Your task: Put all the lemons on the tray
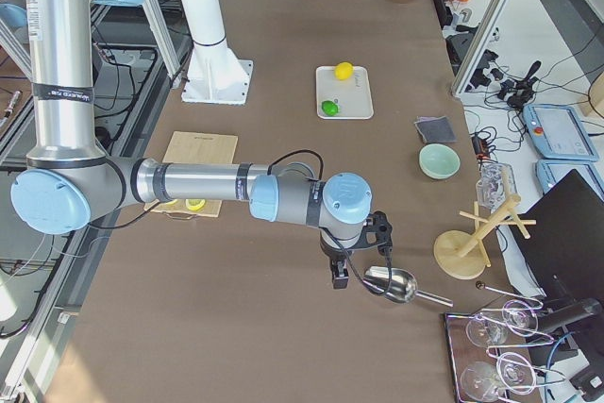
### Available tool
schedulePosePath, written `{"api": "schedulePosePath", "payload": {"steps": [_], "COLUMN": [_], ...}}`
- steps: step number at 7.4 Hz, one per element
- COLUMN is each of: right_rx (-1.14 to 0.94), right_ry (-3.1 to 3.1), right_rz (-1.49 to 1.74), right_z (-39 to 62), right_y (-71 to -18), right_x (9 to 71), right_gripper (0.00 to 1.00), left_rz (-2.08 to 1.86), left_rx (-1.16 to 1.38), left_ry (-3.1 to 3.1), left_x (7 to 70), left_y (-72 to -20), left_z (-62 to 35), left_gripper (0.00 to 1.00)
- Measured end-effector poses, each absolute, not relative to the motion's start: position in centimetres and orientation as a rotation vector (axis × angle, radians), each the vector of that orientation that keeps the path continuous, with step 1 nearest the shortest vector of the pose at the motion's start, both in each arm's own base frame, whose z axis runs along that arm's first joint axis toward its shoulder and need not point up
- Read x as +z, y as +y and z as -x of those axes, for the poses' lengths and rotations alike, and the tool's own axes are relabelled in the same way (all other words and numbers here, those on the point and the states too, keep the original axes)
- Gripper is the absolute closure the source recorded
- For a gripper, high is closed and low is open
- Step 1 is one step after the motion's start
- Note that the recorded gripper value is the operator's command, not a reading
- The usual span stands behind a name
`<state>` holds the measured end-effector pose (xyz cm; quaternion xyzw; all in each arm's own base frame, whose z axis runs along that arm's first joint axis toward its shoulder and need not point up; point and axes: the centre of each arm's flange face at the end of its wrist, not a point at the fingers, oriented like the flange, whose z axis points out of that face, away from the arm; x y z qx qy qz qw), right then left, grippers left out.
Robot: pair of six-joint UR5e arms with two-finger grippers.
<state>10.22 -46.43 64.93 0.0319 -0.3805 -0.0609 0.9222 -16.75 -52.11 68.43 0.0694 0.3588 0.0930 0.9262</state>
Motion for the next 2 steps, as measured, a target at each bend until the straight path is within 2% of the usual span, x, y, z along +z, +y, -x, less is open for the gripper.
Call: {"api": "schedulePosePath", "payload": {"steps": [2], "right_rx": [-0.142], "right_ry": [-0.763], "right_rz": [-0.068], "right_z": [-10.45], "right_y": [-45.85], "right_x": [65.28], "right_gripper": [0.00], "left_rz": [-0.126], "left_rx": [0.115], "left_ry": [0.737], "left_x": [69.79], "left_y": [-50.18], "left_z": [16.43], "left_gripper": [0.02]}}
